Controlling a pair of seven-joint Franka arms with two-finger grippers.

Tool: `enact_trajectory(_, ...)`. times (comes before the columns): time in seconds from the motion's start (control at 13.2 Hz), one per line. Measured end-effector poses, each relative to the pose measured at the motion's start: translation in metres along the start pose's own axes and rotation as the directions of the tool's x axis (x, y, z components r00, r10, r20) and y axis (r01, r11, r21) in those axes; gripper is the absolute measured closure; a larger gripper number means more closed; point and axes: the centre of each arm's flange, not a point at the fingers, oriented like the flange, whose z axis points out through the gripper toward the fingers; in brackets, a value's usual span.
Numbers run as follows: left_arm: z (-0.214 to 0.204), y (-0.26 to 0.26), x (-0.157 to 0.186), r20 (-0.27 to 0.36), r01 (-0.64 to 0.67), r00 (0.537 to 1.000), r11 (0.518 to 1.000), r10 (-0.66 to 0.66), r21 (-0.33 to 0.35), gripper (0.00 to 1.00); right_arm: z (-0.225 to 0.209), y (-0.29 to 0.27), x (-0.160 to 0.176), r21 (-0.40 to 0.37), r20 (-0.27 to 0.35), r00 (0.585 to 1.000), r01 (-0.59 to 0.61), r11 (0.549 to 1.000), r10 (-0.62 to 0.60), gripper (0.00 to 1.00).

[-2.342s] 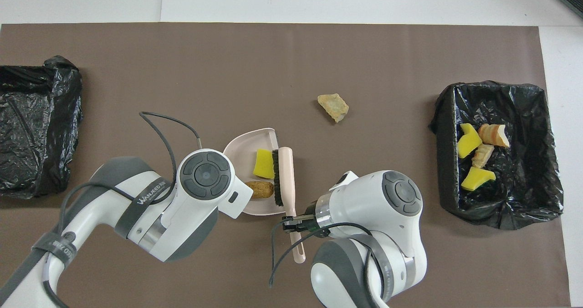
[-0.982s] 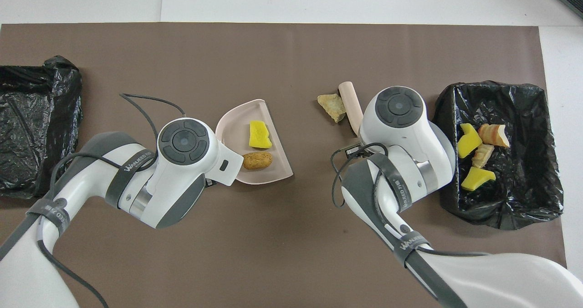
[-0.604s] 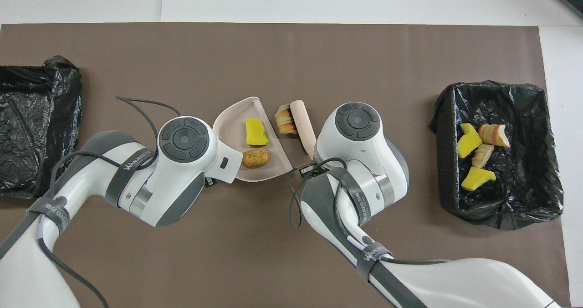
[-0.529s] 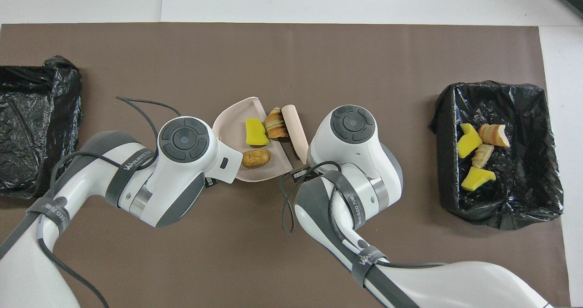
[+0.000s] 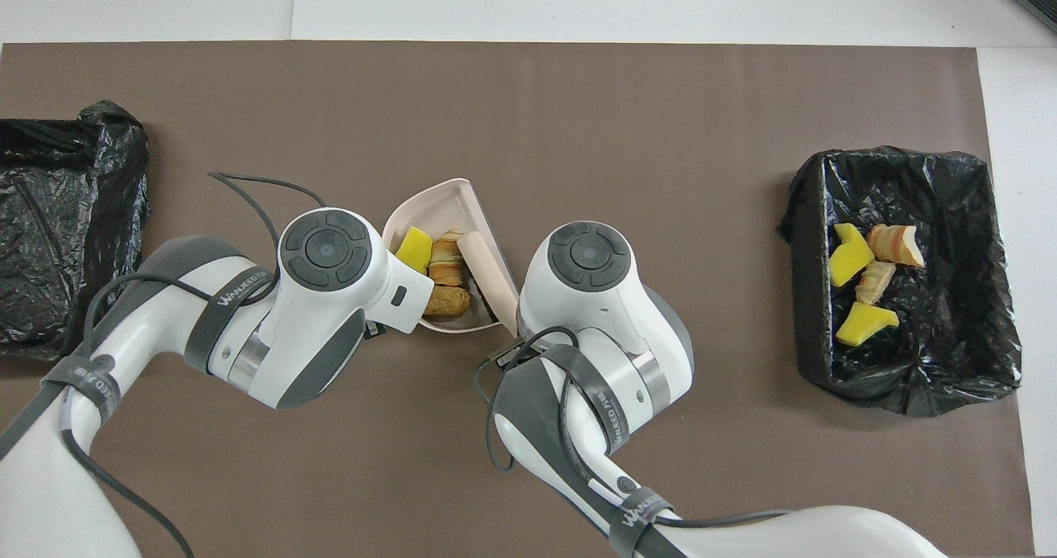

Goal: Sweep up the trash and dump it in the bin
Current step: 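Sweep the last crust into the dustpan with the right gripper, then carry the loaded dustpan with the left gripper over the other bin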

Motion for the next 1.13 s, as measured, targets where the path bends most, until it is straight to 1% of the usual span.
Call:
enact_trajectory(0.15, 0.001, -0.008, -0.008, -0.002, -0.043, 0.999, 0.999, 0.043, 0.003, 0.68, -0.021, 0.034, -0.010, 0.003, 0.031, 0.998, -0.046, 0.999, 0.046, 0.74)
enact_trajectory(0.23, 0.001, -0.013, -0.014, -0.003, -0.066, 0.998, 0.998, 0.066, 0.007, 0.68, -0.036, 0.050, -0.016, 0.003, 0.030, 0.997, -0.071, 0.998, 0.070, 0.74)
enact_trajectory(0.38, -0.006, -0.025, -0.030, -0.003, -0.117, 0.993, 0.993, 0.118, 0.021, 0.68, -0.067, 0.067, -0.027, 0.000, -0.004, 0.993, -0.115, 0.993, 0.115, 0.74)
enact_trajectory(0.45, -0.012, -0.033, -0.043, -0.004, -0.139, 0.990, 0.990, 0.139, 0.033, 0.68, -0.078, 0.069, -0.032, -0.003, -0.016, 0.987, -0.157, 0.988, 0.157, 0.74)
enact_trajectory(0.6, -0.026, -0.051, -0.075, -0.010, -0.172, 0.985, 0.984, 0.173, 0.053, 0.68, -0.086, 0.052, -0.038, -0.008, -0.029, 0.965, -0.262, 0.965, 0.262, 0.74)
enact_trajectory(0.76, -0.041, -0.071, -0.120, -0.018, -0.191, 0.981, 0.979, 0.192, 0.072, 0.68, -0.080, 0.013, -0.040, -0.023, -0.027, 0.947, -0.322, 0.947, 0.321, 0.74)
enact_trajectory(0.91, -0.049, -0.094, -0.178, -0.024, -0.180, 0.983, 0.980, 0.182, 0.082, 0.68, -0.073, -0.024, -0.048, -0.040, -0.024, 0.938, -0.348, 0.937, 0.347, 0.74)
enact_trajectory(0.98, -0.049, -0.106, -0.216, -0.029, -0.136, 0.990, 0.987, 0.139, 0.080, 0.68, -0.069, -0.041, -0.055, -0.050, -0.023, 0.932, -0.362, 0.931, 0.361, 0.74)
enact_trajectory(1.06, -0.047, -0.116, -0.252, -0.050, -0.081, 0.995, 0.994, 0.084, 0.072, 0.68, -0.066, -0.055, -0.062, -0.060, -0.023, 0.929, -0.370, 0.927, 0.369, 0.74)
enact_trajectory(1.13, -0.047, -0.125, -0.289, -0.091, -0.034, 0.995, 0.997, 0.040, 0.068, 0.68, -0.061, -0.071, -0.071, -0.072, -0.020, 0.926, -0.377, 0.924, 0.376, 0.74)
